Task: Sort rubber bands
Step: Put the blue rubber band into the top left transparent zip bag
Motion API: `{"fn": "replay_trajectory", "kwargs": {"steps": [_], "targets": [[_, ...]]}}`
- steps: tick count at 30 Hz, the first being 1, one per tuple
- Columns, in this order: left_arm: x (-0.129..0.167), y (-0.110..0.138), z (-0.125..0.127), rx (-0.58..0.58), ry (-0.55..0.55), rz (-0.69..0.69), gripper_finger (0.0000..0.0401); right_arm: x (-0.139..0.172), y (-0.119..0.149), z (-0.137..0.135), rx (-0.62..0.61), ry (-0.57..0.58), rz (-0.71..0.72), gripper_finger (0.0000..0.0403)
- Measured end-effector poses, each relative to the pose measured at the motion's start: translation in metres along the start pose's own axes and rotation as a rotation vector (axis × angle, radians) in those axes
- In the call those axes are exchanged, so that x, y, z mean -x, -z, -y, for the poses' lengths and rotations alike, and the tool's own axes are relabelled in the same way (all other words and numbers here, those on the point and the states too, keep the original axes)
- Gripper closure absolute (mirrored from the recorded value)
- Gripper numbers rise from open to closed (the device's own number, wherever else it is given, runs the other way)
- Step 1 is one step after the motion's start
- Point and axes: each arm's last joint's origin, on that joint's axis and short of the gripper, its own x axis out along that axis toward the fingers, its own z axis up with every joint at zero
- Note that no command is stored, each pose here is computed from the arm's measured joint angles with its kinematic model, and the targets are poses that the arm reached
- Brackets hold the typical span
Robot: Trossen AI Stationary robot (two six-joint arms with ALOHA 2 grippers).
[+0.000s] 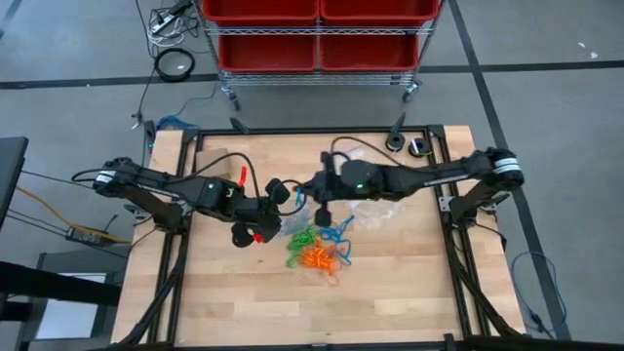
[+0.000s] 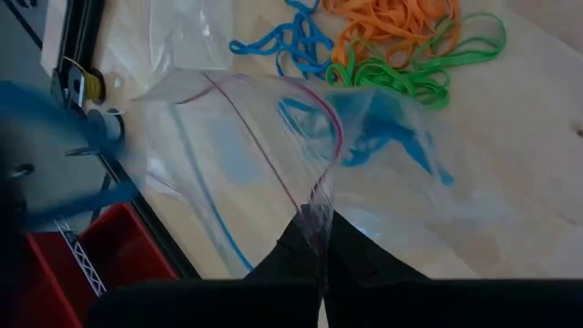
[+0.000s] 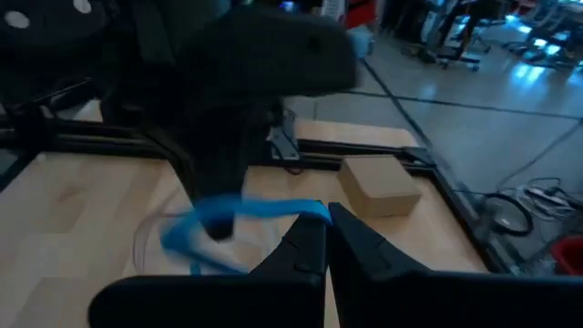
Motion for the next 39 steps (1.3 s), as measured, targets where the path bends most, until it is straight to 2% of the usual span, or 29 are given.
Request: {"fn": "replay_trajectory", "kwargs": {"steps": [5,12,16,22,32,39], "targets": [[0.000,0.000,0.000,-0.001,-0.001,0.001,0.0400,-0.017,0.013,-0.004,0.015,-0.019,-0.088,0.0403],[0.000,-0.001,-0.001,-0.012,-0.020,0.007,0.0400,-0.015,0.021,-0.001,0.008,-0.011,-0.185,0.0403],[0.000,-0.003,-0.005,-0.013,-0.060,0.012,0.0400,-0.014,0.022,-0.006,0.031,-0.085,-0.189,0.0403],[-0.001,0.000,-0.008,-0.012,-0.065,0.002,0.0400,-0.011,0.016,-0.019,0.094,-0.127,-0.143,0.0403],[-0.003,0.005,-0.012,0.015,-0.043,0.013,0.0400,-0.009,0.007,-0.030,0.155,-0.118,-0.062,0.0403],[-0.003,0.002,-0.013,0.017,-0.060,0.036,0.0400,-0.010,0.019,-0.022,0.107,-0.134,-0.177,0.0403]]}}
